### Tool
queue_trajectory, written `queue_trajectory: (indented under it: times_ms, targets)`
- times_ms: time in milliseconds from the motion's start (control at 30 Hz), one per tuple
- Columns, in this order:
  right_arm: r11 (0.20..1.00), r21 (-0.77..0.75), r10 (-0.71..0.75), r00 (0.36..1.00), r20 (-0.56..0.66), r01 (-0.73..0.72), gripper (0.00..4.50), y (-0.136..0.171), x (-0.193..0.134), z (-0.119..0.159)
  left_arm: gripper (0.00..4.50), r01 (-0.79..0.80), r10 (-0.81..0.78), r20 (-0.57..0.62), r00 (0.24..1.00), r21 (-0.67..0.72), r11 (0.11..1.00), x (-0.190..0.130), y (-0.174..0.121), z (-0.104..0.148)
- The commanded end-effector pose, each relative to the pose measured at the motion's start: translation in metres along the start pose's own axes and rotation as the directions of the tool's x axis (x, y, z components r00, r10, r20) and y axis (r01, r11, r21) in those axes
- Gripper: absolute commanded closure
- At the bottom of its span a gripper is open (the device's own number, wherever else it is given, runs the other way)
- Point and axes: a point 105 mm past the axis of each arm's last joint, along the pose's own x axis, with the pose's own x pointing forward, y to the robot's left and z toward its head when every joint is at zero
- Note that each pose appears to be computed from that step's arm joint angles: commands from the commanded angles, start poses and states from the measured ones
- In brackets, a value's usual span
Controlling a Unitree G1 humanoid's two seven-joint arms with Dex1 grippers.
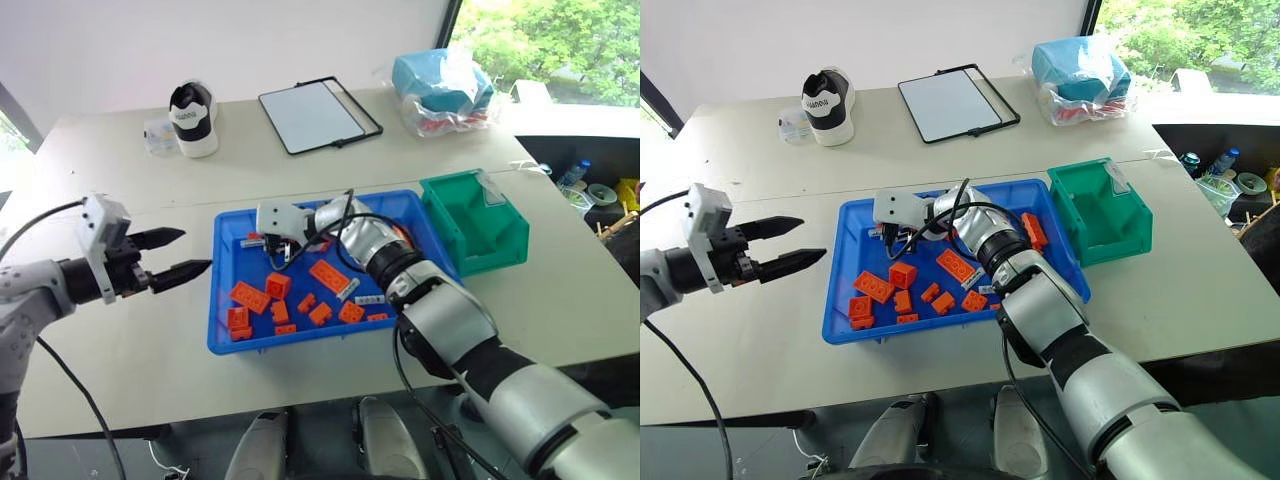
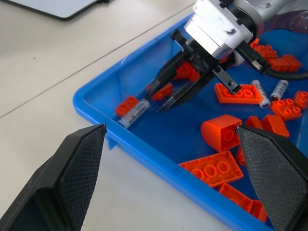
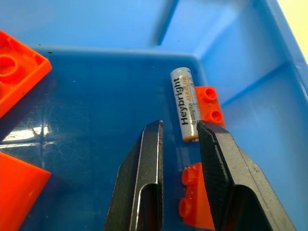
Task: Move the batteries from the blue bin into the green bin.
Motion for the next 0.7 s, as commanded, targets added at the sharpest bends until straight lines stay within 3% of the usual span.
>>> queue_trajectory:
  times_ms: [33, 333, 433, 533, 700]
  targets:
    - [0.999, 0.000, -0.041, 0.999, -0.003, 0.041, 3.35, -0.008, 0.001, 0.009, 0.00, -0.005, 0.003, 0.040, 0.999, 0.048, 0.999, -0.005, -0.006, 0.016]
    - [0.994, 0.083, -0.067, 0.997, 0.021, 0.065, 3.35, -0.022, -0.011, 0.011, 0.00, -0.018, 0.016, 0.044, 0.999, 0.051, 0.999, -0.008, -0.011, 0.014]
    - [0.995, 0.077, -0.058, 0.998, 0.010, 0.057, 2.45, -0.023, -0.014, 0.008, 0.00, -0.021, 0.019, 0.042, 0.999, 0.049, 0.999, -0.009, -0.011, 0.013]
    - [0.995, 0.086, -0.053, 0.998, -0.024, 0.055, 0.99, -0.017, -0.010, -0.002, 0.00, -0.019, 0.017, 0.050, 0.999, 0.055, 0.998, -0.006, -0.010, 0.016]
    - [0.978, 0.198, -0.067, 0.998, -0.003, 0.066, 0.99, -0.015, -0.004, -0.002, 0.00, -0.016, 0.012, 0.060, 0.998, 0.065, 0.998, -0.003, -0.010, 0.020]
